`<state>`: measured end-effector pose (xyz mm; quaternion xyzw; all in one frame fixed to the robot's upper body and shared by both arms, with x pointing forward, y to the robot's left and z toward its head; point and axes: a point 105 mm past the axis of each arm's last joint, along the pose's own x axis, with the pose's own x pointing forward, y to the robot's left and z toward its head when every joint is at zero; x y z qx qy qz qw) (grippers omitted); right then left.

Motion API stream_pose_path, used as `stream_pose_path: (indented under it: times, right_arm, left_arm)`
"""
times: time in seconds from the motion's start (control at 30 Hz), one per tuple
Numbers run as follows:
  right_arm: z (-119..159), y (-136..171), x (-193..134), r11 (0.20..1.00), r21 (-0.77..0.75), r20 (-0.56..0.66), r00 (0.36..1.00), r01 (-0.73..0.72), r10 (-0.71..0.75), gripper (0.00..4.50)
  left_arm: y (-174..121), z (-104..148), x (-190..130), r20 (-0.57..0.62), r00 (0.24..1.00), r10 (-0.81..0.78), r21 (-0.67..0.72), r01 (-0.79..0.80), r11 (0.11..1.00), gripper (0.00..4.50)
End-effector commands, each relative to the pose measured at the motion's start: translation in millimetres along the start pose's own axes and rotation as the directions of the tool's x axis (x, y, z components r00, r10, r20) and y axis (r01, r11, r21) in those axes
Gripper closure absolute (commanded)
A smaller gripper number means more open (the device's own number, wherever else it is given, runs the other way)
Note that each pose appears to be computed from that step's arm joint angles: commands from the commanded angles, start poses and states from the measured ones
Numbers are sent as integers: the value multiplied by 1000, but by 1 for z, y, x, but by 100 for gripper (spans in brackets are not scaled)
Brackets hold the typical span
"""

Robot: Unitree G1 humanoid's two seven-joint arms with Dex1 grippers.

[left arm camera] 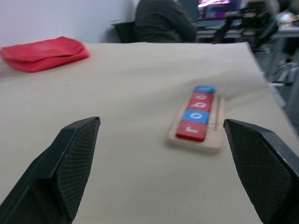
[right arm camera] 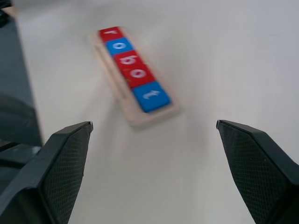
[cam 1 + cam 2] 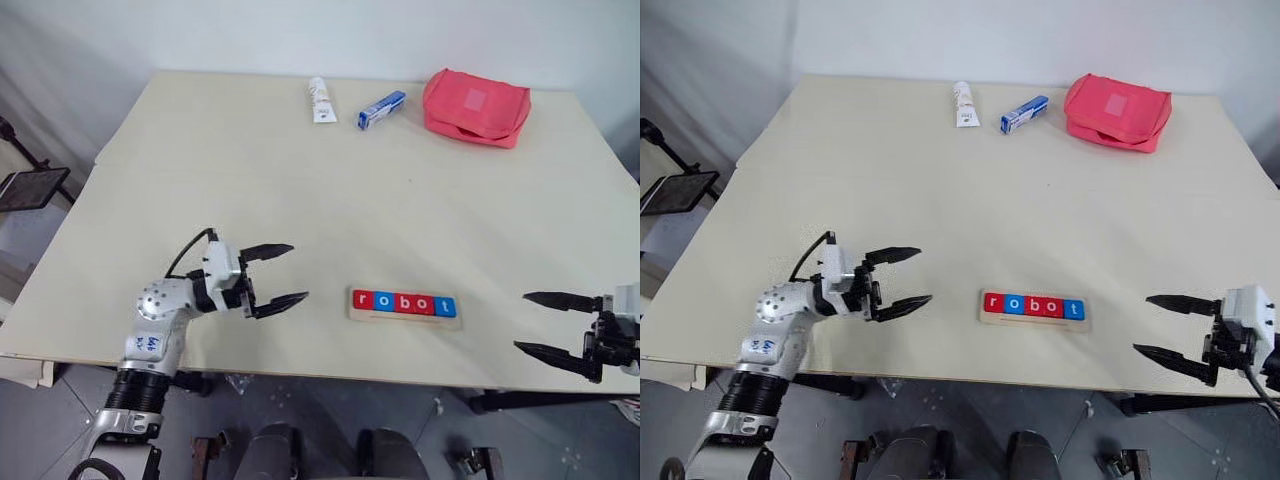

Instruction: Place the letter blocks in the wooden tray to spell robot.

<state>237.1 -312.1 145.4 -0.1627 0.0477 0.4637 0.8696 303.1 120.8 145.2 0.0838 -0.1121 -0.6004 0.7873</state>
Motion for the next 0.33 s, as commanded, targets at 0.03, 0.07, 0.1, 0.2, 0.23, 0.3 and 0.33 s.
stream_pose_path:
  times: [0.03,0.07,0.1,0.2,0.23,0.3,0.33]
  right_arm:
    - [10,-5,-5,998,-58,16,1000,-25,26,6]
    - [11,-7,-5,998,-63,17,1000,-22,23,6]
    - [12,-8,-5,998,-67,19,1000,-20,22,6]
    - [15,-12,-3,997,-69,30,999,-18,20,6]
    - [15,-12,-2,998,-67,33,999,-19,22,6]
    - [16,-11,-2,998,-65,36,999,-22,24,6]
    - [16,-12,-2,998,-63,38,999,-23,25,6]
  left_arm:
    - [-3,7,-3,7,999,-51,-2,51,999,0]
    - [-3,7,-4,4,998,-57,-7,57,998,0]
    - [-3,7,-5,-1,998,-62,-15,62,998,0]
    - [1,8,-5,5,999,-53,-13,53,999,0]
    - [2,10,-4,12,999,-48,-10,48,999,0]
    - [2,11,-4,20,999,-47,-6,47,999,0]
    - [2,11,-4,22,999,-50,-5,50,999,0]
